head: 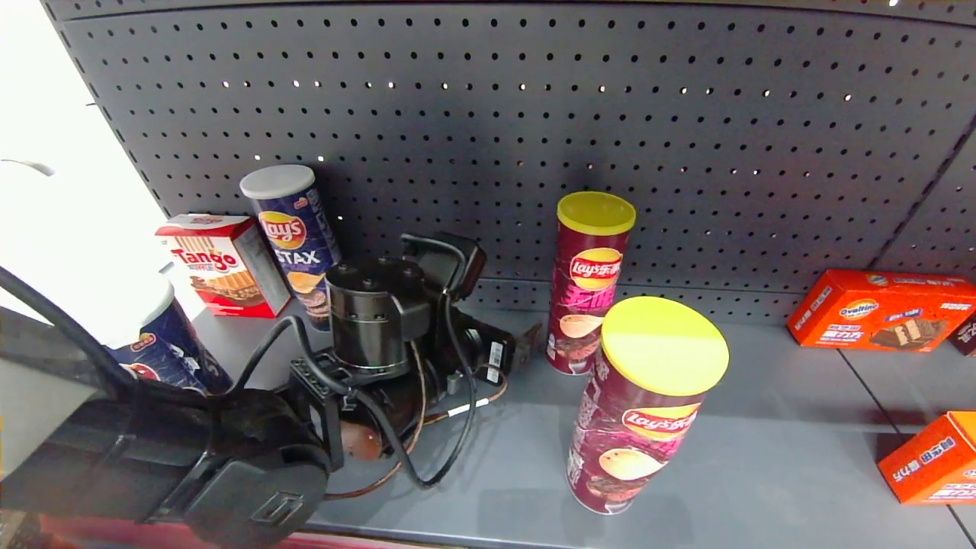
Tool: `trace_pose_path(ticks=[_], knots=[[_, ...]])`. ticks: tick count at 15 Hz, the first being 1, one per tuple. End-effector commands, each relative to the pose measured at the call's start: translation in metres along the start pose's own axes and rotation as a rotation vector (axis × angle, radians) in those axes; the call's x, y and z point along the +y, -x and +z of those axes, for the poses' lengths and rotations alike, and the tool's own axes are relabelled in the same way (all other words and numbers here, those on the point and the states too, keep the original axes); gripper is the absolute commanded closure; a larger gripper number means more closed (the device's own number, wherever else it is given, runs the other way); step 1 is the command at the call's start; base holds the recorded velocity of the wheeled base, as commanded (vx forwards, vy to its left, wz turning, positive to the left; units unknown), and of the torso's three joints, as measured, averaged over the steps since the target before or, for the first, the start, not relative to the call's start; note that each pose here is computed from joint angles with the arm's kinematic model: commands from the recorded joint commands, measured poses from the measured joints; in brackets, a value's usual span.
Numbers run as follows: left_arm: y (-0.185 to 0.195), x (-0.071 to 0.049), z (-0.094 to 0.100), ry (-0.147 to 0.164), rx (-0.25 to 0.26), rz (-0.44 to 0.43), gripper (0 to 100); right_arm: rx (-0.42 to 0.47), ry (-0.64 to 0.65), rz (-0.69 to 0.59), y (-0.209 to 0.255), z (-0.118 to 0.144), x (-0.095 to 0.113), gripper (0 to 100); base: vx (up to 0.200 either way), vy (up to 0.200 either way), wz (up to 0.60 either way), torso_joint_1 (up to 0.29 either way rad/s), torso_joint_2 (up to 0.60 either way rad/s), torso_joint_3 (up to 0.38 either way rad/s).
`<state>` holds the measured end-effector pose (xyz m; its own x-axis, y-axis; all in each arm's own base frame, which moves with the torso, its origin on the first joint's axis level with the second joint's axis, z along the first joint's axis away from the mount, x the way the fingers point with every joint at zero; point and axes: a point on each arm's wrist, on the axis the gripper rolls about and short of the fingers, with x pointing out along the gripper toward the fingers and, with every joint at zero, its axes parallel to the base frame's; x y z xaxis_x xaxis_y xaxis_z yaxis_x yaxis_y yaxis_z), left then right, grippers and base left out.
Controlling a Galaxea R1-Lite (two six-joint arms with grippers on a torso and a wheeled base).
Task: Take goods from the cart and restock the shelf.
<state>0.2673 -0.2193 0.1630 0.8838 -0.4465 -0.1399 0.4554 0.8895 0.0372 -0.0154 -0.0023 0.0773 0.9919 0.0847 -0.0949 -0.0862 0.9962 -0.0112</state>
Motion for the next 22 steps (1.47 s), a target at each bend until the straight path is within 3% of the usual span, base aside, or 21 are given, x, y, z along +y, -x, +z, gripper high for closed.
trace_pose_path(ticks=[1,4,8,11,13,15,16,20,21,22], knots=[[0.025,0.005,0.012,-0.017,-0.036,0.001,0,0.002,0.0,0.001,0.0,0.0,0.0,0,0.0,0.0,0.0,0.0,0.0,0.0],[0.06,0.009,0.007,-0.027,-0.077,-0.012,0,0.002,0.0,0.001,0.0,0.0,0.0,0,0.0,0.0,0.0,0.0,0.0,0.0],[0.106,0.008,0.001,-0.018,-0.14,-0.06,0,0.002,0.0,0.001,0.0,0.0,0.0,0,0.0,0.0,0.0,0.0,0.0,0.0],[0.15,0.002,-0.011,-0.014,-0.179,-0.158,0,0.002,0.0,0.001,0.0,0.0,0.0,0,0.0,0.0,0.0,0.0,0.0,0.0],[0.187,0.004,-0.023,-0.031,-0.19,-0.232,0,0.002,0.0,0.001,0.0,0.0,0.0,0,0.0,0.0,0.0,0.0,0.0,0.0],[0.222,0.009,-0.032,-0.097,-0.236,-0.313,0,0.002,0.0,0.001,0.0,0.0,0.0,0,0.0,0.0,0.0,0.0,0.0,0.0],[0.224,0.01,-0.033,-0.1,-0.237,-0.316,0,0.002,0.0,0.001,0.0,0.0,0.0,0,0.0,0.0,0.0,0.0,0.0,0.0],[0.28,0.047,-0.061,-0.121,-0.205,-0.31,0,0.002,0.0,0.001,0.0,0.0,0.0,0,0.0,0.0,0.0,0.0,0.0,0.0],[0.286,0.052,-0.064,-0.118,-0.212,-0.287,0,0.002,0.0,0.001,0.0,0.0,0.0,0,0.0,0.0,0.0,0.0,0.0,0.0],[0.29,0.058,-0.068,-0.116,-0.201,-0.205,0,0.002,0.0,0.001,0.0,0.0,0.0,0,0.0,0.0,0.0,0.0,0.0,0.0]])
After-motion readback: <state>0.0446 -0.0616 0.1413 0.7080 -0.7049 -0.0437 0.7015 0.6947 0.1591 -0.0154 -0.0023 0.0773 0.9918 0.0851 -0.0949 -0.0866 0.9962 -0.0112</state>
